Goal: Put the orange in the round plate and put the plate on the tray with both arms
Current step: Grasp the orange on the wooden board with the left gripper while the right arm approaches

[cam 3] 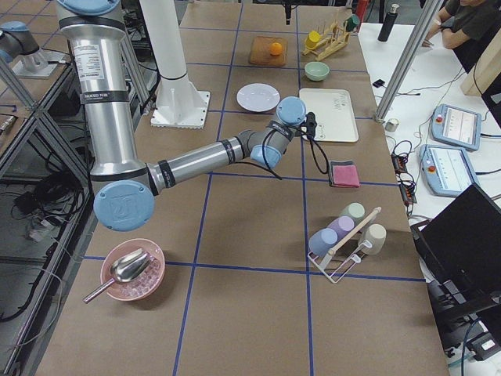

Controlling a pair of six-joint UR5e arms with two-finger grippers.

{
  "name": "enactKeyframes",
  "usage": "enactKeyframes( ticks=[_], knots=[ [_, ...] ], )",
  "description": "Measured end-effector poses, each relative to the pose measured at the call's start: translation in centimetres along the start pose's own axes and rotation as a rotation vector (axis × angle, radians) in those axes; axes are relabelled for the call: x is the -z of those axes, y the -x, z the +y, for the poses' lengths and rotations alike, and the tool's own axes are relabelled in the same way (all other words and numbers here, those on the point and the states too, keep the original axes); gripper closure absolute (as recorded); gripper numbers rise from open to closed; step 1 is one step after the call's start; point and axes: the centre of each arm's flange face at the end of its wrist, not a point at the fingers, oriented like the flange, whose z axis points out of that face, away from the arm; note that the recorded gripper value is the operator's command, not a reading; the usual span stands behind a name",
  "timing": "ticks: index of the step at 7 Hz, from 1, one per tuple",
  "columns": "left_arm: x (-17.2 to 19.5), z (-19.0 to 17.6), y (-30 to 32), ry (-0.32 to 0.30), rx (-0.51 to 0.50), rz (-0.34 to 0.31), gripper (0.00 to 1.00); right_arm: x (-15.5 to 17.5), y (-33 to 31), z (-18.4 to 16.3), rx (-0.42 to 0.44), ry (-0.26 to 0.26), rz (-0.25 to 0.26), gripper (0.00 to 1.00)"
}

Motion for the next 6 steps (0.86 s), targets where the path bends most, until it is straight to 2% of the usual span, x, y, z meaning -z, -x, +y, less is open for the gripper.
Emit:
enactKeyframes(
  ticks=[1, 3, 4, 6],
  knots=[
    [-0.1, 0.3, -0.6, 0.003, 0.011, 0.004, 0.01, -3.1, 2.2, 1.4, -0.052, -0.034, -0.056, 0.0],
    [-0.8, 1.2, -2.8, 0.013, 0.037, 0.007, 0.01, -9.0, 5.9, 4.2, -0.146, -0.069, -0.216, 0.0],
    [-1.8, 2.1, -4.9, 0.015, 0.049, 0.0, 0.02, -10.9, 6.7, 5.3, -0.162, -0.075, -0.258, 0.0],
    [-5.1, 4.6, -8.6, 0.02, 0.065, -0.003, 0.02, -12.5, 7.3, 6.4, -0.171, -0.075, -0.28, 0.0]
  ],
)
